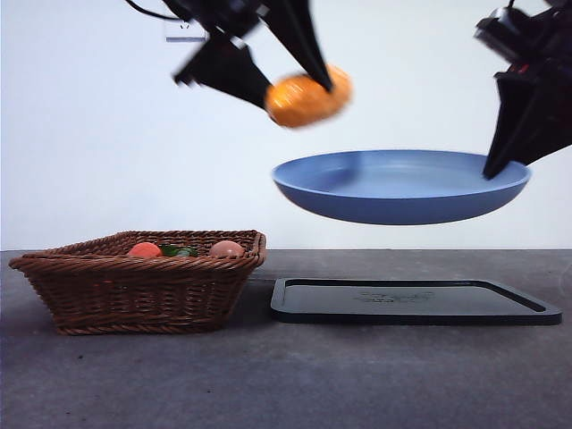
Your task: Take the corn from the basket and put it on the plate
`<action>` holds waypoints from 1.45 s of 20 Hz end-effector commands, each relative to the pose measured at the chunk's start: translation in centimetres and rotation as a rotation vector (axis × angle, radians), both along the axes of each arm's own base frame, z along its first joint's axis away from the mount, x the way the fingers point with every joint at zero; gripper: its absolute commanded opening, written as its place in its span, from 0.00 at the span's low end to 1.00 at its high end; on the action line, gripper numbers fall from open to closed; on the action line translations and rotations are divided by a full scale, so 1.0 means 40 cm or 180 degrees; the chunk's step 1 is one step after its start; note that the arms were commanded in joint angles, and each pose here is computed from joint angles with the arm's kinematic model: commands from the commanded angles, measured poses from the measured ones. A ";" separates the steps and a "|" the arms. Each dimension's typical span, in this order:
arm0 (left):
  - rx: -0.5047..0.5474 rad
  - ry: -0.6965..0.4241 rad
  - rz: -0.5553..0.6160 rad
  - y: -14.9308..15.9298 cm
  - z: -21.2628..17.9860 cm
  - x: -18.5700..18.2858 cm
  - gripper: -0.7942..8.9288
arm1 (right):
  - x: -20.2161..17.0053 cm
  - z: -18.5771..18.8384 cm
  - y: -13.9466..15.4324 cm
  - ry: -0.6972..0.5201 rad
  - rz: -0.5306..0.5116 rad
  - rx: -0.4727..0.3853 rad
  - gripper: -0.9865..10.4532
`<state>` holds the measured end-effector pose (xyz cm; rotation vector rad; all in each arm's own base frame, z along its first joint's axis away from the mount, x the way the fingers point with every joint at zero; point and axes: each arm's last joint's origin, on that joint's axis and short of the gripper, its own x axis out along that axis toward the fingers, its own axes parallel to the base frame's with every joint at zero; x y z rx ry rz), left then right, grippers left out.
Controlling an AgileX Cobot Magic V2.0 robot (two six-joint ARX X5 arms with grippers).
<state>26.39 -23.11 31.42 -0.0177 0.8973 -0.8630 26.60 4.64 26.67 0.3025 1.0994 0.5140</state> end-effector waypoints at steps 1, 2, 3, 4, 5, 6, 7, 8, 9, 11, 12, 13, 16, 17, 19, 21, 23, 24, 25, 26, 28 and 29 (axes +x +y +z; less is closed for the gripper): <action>0.0150 0.0036 -0.0246 -0.059 -0.051 0.003 0.25 | 0.016 0.000 0.014 0.0035 0.0018 0.0096 0.09; 0.0210 0.0067 -0.0314 -0.076 -0.072 0.003 0.25 | 0.016 0.000 0.015 0.0035 0.0021 0.0101 0.09; 0.0271 0.0126 -0.0354 -0.091 -0.096 0.006 0.25 | 0.015 0.000 0.015 0.0037 0.0021 0.0101 0.09; 0.0310 0.0169 -0.0375 -0.100 -0.113 0.007 0.25 | 0.015 -0.001 0.015 0.0048 0.0023 0.0100 0.09; 0.0350 0.0212 -0.0393 -0.109 -0.130 0.009 0.26 | 0.014 -0.001 0.015 0.0060 0.0024 0.0097 0.09; 0.0384 0.0233 -0.0401 -0.115 -0.140 0.009 0.26 | 0.013 -0.001 0.015 0.0073 0.0023 0.0096 0.09; 0.0422 0.0232 -0.0389 -0.119 -0.147 0.009 0.29 | 0.011 -0.002 0.015 0.0096 0.0032 0.0108 0.09; 0.0474 0.0192 -0.0343 -0.119 -0.148 0.008 0.33 | 0.010 -0.002 0.015 0.0115 0.0050 0.0134 0.09; 0.0516 0.0153 -0.0310 -0.121 -0.148 0.007 0.37 | 0.010 -0.003 0.015 0.0123 0.0053 0.0136 0.09; 0.0549 0.0144 -0.0302 -0.123 -0.148 0.003 0.41 | 0.009 -0.003 0.015 0.0126 0.0054 0.0137 0.09; 0.0564 0.0158 -0.0301 -0.122 -0.149 0.002 0.41 | 0.009 -0.003 0.016 0.0128 0.0054 0.0138 0.09; 0.0573 0.0170 -0.0303 -0.122 -0.150 0.002 0.41 | 0.009 -0.003 0.016 0.0132 0.0054 0.0137 0.09; 0.0598 0.0195 -0.0318 -0.123 -0.150 -0.003 0.41 | 0.006 -0.004 0.015 0.0175 0.0060 0.0142 0.09; 0.0601 0.0199 -0.0318 -0.122 -0.148 -0.004 0.41 | 0.006 -0.005 0.015 0.0184 0.0059 0.0141 0.09; 0.0580 0.0175 -0.0319 -0.119 -0.133 -0.007 0.41 | 0.005 -0.006 0.015 0.0198 0.0064 0.0137 0.09; 0.0549 0.0122 -0.0331 -0.114 -0.108 -0.012 0.41 | 0.005 -0.006 0.015 0.0208 0.0065 0.0135 0.09; 0.0517 0.0060 -0.0350 -0.110 -0.087 -0.016 0.41 | 0.006 -0.009 0.015 0.0221 0.0065 0.0133 0.09; 0.0502 0.0030 -0.0356 -0.107 -0.078 -0.018 0.41 | 0.006 -0.009 0.015 0.0223 0.0065 0.0131 0.09; 0.0493 0.0019 -0.0350 -0.104 -0.071 -0.019 0.41 | 0.007 -0.010 0.015 0.0226 0.0065 0.0131 0.09; 0.0499 0.0020 -0.0354 -0.103 -0.065 -0.019 0.41 | 0.007 -0.010 0.015 0.0226 0.0065 0.0131 0.09; 0.0515 0.0025 -0.0361 -0.099 -0.048 -0.021 0.41 | 0.009 -0.011 0.016 0.0221 0.0065 0.0130 0.09; 0.0524 0.0026 -0.0362 -0.097 -0.041 -0.021 0.41 | 0.010 -0.012 0.015 0.0219 0.0064 0.0131 0.09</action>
